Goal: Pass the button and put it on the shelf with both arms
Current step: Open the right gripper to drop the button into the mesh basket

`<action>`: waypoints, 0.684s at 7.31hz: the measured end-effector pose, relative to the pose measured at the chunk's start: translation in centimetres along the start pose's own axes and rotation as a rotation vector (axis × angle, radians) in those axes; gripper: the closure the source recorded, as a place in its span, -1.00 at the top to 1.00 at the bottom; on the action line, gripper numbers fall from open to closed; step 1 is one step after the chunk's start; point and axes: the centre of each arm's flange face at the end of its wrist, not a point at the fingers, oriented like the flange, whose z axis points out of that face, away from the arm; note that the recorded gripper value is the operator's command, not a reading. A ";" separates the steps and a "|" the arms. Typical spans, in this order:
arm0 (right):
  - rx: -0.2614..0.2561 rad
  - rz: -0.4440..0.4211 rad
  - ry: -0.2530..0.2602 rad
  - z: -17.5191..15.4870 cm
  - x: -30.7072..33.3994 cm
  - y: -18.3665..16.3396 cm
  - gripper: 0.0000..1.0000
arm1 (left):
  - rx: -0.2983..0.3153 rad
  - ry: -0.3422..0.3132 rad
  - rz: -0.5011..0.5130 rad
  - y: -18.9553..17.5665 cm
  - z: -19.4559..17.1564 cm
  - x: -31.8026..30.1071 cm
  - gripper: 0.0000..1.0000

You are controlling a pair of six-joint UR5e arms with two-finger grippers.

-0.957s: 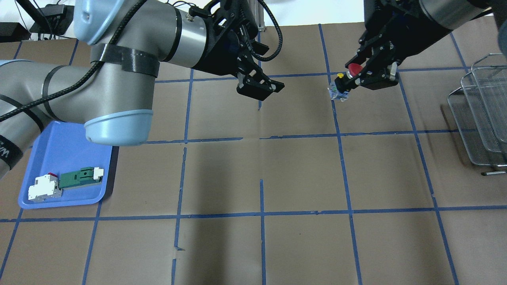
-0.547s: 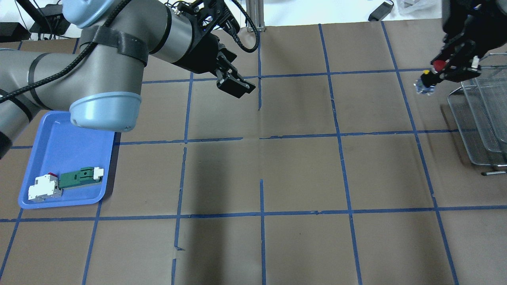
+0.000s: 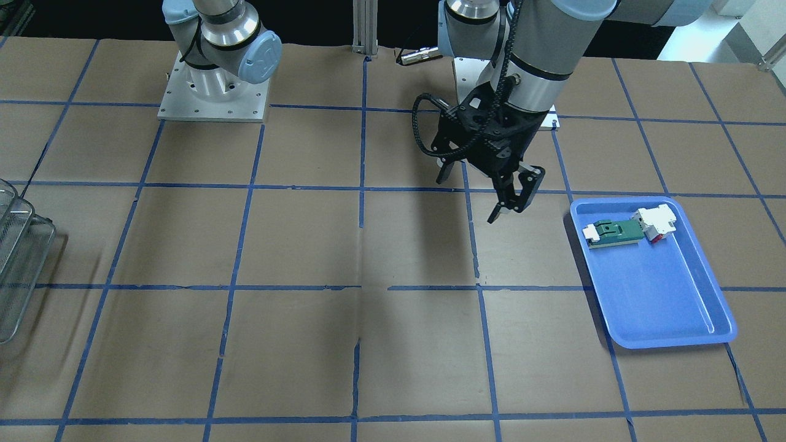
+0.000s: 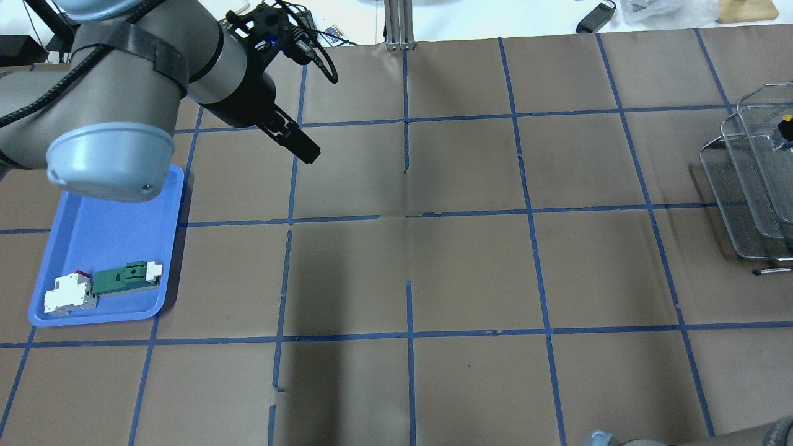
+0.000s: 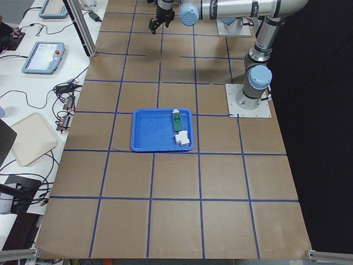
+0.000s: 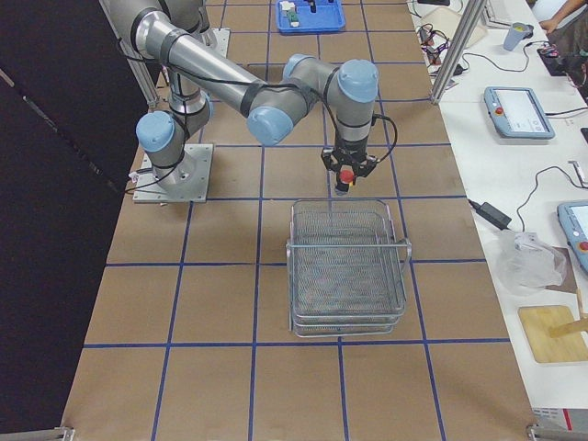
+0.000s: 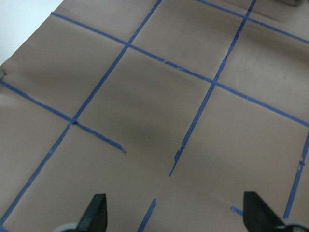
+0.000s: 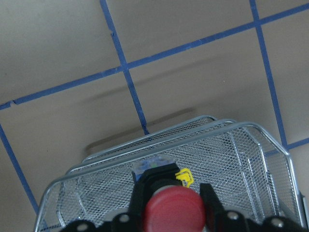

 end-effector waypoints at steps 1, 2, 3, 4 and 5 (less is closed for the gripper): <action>-0.011 -0.005 0.001 0.3 0.3 1.8 -1.00 | -0.037 -0.033 -0.113 1.3 -0.5 -1.2 1.00; -0.019 -0.021 0.011 0.9 0.6 3.5 -1.00 | -0.064 -0.046 -0.224 2.7 -1.2 -2.5 1.00; -0.022 -0.029 0.014 1.8 1.0 4.5 -1.00 | -0.080 -0.052 -0.295 4.0 -2.0 -3.6 1.00; -0.021 -0.035 0.007 2.7 1.2 5.0 -1.00 | -0.092 -0.051 -0.329 5.0 -2.4 -3.9 1.00; -0.020 -0.041 0.002 3.4 1.4 5.2 -0.87 | -0.098 -0.050 -0.344 5.7 -2.5 -3.9 1.00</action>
